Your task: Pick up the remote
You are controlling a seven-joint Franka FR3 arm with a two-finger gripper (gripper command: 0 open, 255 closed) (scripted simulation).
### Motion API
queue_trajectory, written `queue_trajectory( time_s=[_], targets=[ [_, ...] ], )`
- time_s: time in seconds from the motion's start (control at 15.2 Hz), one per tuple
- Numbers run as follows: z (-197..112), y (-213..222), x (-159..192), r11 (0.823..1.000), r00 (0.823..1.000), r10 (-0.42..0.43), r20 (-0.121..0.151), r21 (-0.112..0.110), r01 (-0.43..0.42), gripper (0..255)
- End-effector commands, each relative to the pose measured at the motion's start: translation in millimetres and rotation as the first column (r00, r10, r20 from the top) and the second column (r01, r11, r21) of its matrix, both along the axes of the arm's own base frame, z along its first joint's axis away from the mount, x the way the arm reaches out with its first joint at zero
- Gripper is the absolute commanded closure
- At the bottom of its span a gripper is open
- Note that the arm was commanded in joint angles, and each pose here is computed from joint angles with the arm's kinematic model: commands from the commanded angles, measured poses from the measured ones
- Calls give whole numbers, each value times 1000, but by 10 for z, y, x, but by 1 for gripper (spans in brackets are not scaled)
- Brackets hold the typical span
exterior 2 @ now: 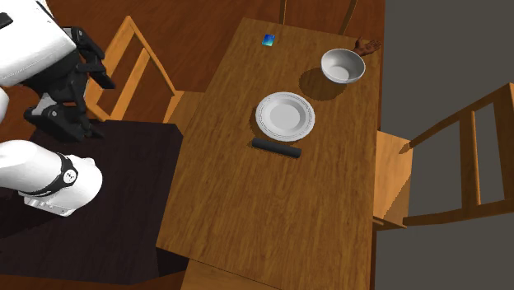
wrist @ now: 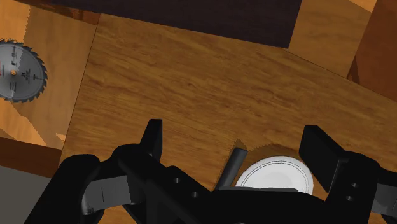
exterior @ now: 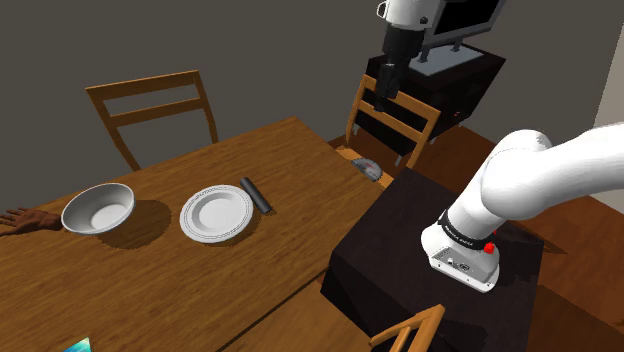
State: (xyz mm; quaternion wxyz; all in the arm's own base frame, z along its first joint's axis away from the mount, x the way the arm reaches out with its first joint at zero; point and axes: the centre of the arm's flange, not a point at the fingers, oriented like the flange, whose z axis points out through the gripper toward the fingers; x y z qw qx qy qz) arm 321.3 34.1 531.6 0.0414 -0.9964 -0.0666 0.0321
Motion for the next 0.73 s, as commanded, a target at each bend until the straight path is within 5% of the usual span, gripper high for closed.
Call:
queue_trajectory(
  time_s=[0.0, 0.66],
  targets=[
    [-233, 106, 112, 1000, 1000, -6, 6, -3, 6, 0],
    [-1296, 666, 646, 999, 999, -30, 23, -18, 30, 0]
  ],
)
